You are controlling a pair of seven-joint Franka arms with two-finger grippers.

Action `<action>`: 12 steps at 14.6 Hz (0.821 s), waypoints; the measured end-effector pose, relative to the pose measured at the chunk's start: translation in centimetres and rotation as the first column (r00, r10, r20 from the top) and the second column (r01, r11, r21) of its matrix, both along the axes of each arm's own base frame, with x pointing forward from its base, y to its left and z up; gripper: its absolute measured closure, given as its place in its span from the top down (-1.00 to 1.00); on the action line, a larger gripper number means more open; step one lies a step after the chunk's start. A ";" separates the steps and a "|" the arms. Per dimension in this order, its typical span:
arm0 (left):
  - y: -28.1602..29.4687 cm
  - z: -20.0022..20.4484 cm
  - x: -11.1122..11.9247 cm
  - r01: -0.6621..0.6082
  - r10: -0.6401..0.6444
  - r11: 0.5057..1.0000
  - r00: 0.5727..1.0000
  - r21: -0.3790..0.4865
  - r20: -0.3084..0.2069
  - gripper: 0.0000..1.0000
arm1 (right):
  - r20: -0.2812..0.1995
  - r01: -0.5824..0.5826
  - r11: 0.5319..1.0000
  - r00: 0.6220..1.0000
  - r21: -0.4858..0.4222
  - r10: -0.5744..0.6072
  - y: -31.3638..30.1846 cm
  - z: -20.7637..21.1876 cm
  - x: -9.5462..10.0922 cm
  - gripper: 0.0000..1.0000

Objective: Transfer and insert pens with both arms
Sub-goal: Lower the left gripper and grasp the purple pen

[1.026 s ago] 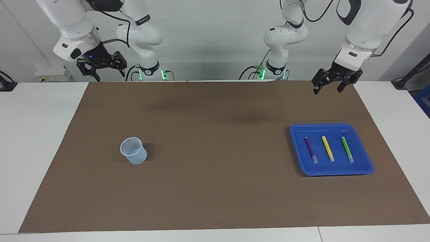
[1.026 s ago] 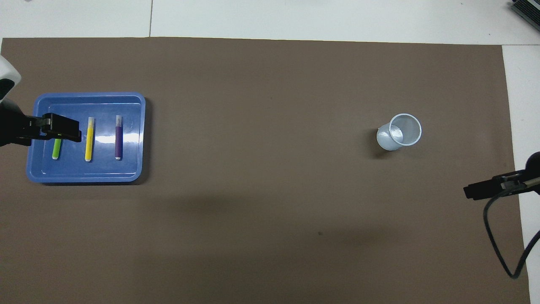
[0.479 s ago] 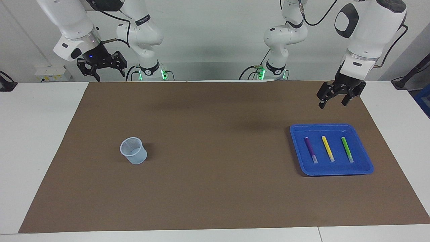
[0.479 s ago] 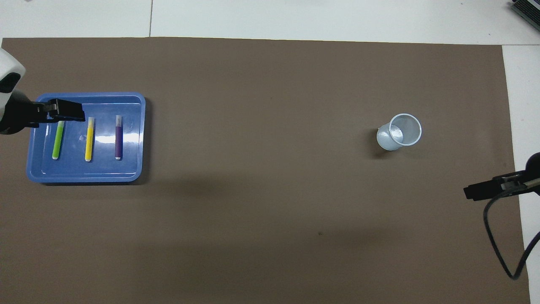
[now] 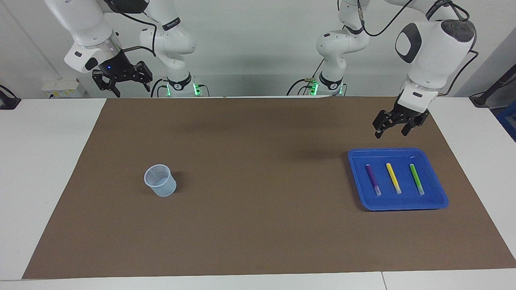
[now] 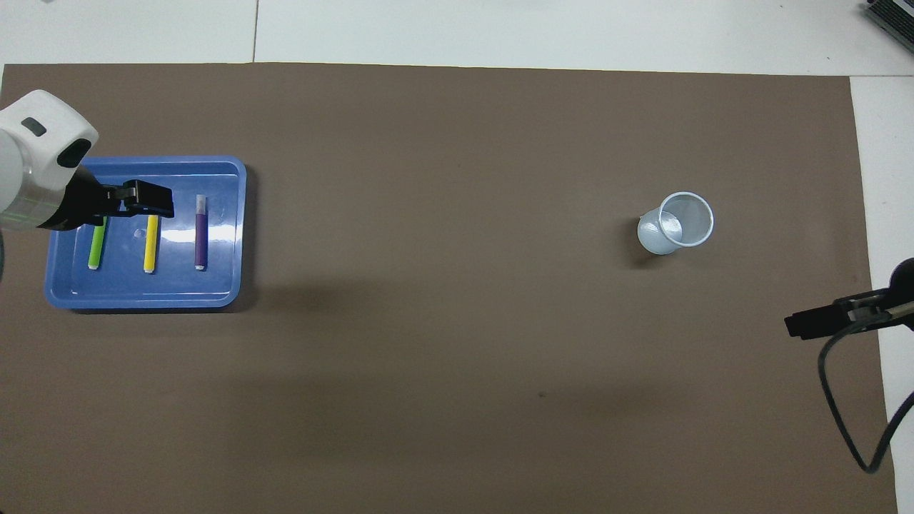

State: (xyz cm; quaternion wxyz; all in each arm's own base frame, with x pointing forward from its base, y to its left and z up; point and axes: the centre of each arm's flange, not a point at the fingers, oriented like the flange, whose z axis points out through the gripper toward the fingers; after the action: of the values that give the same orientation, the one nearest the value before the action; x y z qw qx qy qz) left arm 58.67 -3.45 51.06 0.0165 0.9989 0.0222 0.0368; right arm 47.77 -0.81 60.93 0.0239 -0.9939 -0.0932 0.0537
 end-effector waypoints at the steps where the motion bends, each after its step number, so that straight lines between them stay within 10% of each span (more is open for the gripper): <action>1: 0.2 -1.4 0.6 0.001 -0.001 1.000 1.000 0.000 -0.007 1.00 | 0.001 0.000 1.000 1.000 0.000 0.000 0.0 0.0 0.0 1.00; 12: 4.5 -14.7 3.1 -0.002 0.005 0.999 0.998 0.048 -0.060 1.00 | -0.004 0.064 0.998 0.998 0.013 -0.064 -3.4 0.1 -0.4 1.00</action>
State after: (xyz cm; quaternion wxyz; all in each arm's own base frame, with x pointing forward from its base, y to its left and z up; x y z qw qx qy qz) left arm 61.75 1.07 36.36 -0.0081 0.9997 0.0234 0.0071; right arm 47.38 -4.20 61.06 0.0323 -0.9961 -0.0616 0.0542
